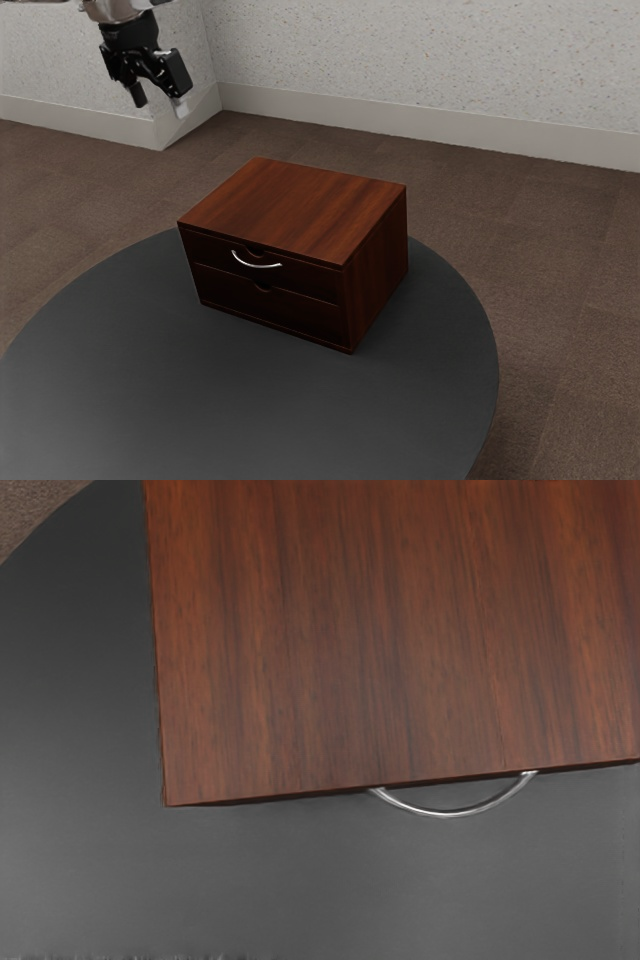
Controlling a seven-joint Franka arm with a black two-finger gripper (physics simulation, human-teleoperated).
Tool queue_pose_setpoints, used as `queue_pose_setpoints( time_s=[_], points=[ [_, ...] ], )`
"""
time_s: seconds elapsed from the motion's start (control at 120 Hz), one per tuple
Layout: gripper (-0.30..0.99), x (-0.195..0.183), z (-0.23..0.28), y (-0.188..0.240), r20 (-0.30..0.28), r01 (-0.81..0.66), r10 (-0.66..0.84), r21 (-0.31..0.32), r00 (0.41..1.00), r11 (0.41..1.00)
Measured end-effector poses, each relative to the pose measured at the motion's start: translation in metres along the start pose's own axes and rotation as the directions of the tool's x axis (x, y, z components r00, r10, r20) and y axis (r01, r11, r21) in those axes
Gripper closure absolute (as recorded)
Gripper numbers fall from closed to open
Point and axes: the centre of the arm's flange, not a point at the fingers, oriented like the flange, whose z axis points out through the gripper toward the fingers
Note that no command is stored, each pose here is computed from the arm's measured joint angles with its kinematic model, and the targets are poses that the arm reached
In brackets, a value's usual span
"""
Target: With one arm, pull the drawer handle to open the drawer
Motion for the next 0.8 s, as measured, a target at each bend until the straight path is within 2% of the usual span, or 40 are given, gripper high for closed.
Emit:
queue_pose_setpoints(
  time_s=[0.158, 0.258, 0.283, 0.325, 0.358, 0.4, 0.45, 0.567, 0.675, 0.8],
  points=[
    [0.00, -0.004, 0.001, -0.022, -0.004, 0.043, -0.043, -0.027, 0.999, 0.999],
    [0.00, -0.003, -0.018, -0.014, -0.044, 0.009, -0.010, -0.023, 0.999, 1.000],
    [0.00, -0.003, -0.031, -0.010, -0.069, -0.011, 0.010, -0.016, 0.998, 1.000],
    [0.00, -0.009, -0.080, 0.002, -0.166, -0.072, 0.073, 0.014, 0.983, 0.997],
    [0.00, -0.013, -0.107, 0.013, -0.217, -0.135, 0.140, 0.039, 0.966, 0.990],
    [0.00, -0.016, -0.124, 0.027, -0.249, -0.231, 0.240, 0.067, 0.938, 0.971],
    [0.00, -0.017, -0.134, 0.044, -0.261, -0.353, 0.367, 0.098, 0.893, 0.930],
    [0.00, -0.012, -0.130, 0.077, -0.242, -0.583, 0.601, 0.147, 0.762, 0.799],
    [0.00, 0.000, -0.083, 0.082, -0.158, -0.722, 0.727, 0.096, 0.668, 0.685],
    [0.00, 0.008, -0.032, 0.064, -0.085, -0.810, 0.810, 0.039, 0.581, 0.585]
  ],
)
